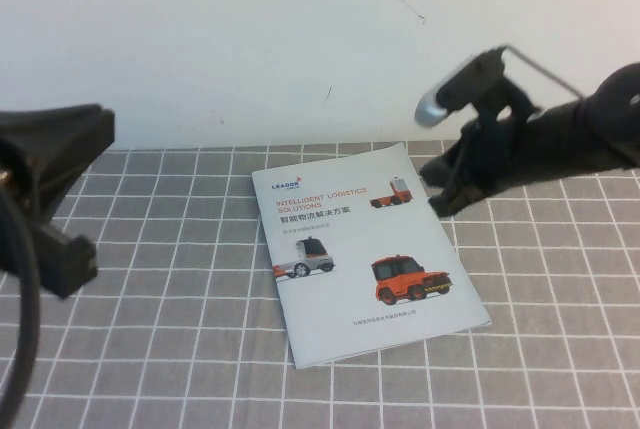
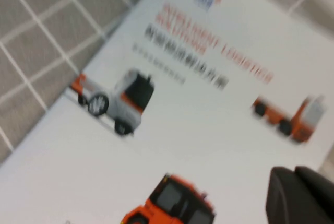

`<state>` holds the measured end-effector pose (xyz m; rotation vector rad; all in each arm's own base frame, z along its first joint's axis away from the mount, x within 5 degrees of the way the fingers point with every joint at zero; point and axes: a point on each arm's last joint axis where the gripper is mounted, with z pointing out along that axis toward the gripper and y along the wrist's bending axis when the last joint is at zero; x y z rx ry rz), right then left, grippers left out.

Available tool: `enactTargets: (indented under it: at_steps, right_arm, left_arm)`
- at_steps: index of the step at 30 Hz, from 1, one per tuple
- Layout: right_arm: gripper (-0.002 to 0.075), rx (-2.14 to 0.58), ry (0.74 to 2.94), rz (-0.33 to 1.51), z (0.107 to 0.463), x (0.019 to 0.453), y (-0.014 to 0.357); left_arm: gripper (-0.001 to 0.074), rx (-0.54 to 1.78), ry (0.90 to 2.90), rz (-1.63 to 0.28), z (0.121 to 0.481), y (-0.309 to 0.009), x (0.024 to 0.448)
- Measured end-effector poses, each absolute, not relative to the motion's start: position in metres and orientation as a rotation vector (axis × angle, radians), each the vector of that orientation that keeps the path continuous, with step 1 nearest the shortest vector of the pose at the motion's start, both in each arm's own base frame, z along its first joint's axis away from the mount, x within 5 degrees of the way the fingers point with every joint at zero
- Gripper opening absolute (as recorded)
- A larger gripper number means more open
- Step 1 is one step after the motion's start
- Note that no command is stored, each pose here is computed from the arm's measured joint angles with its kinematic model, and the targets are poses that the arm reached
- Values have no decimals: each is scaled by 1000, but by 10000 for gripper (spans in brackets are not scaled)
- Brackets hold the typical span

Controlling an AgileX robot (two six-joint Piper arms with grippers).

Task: Close book
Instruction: 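Close the open booklet and leave it lying on the table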

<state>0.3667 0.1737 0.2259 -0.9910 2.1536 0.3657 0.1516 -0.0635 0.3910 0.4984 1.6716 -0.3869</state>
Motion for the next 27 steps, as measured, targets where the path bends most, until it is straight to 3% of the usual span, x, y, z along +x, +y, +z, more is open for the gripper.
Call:
enactTargets:
  at_steps: [8, 13, 19, 27]
  right_arm:
    - [-1, -987, 1749, 199, 377, 296, 142]
    - [-1, -974, 1695, 135, 425, 240, 117]
    - [-1, -889, 1842, 50, 429, 185, 83]
    - [-1, -783, 2013, 68, 364, 118, 51]
  left_arm:
    - [-3, 482, 1532, -127, 345, -39, 107]
    - [-3, 465, 1538, -96, 314, -33, 93]
    - [-3, 456, 1598, -114, 285, -32, 90]
    - [-3, 401, 1614, -156, 281, -32, 90]
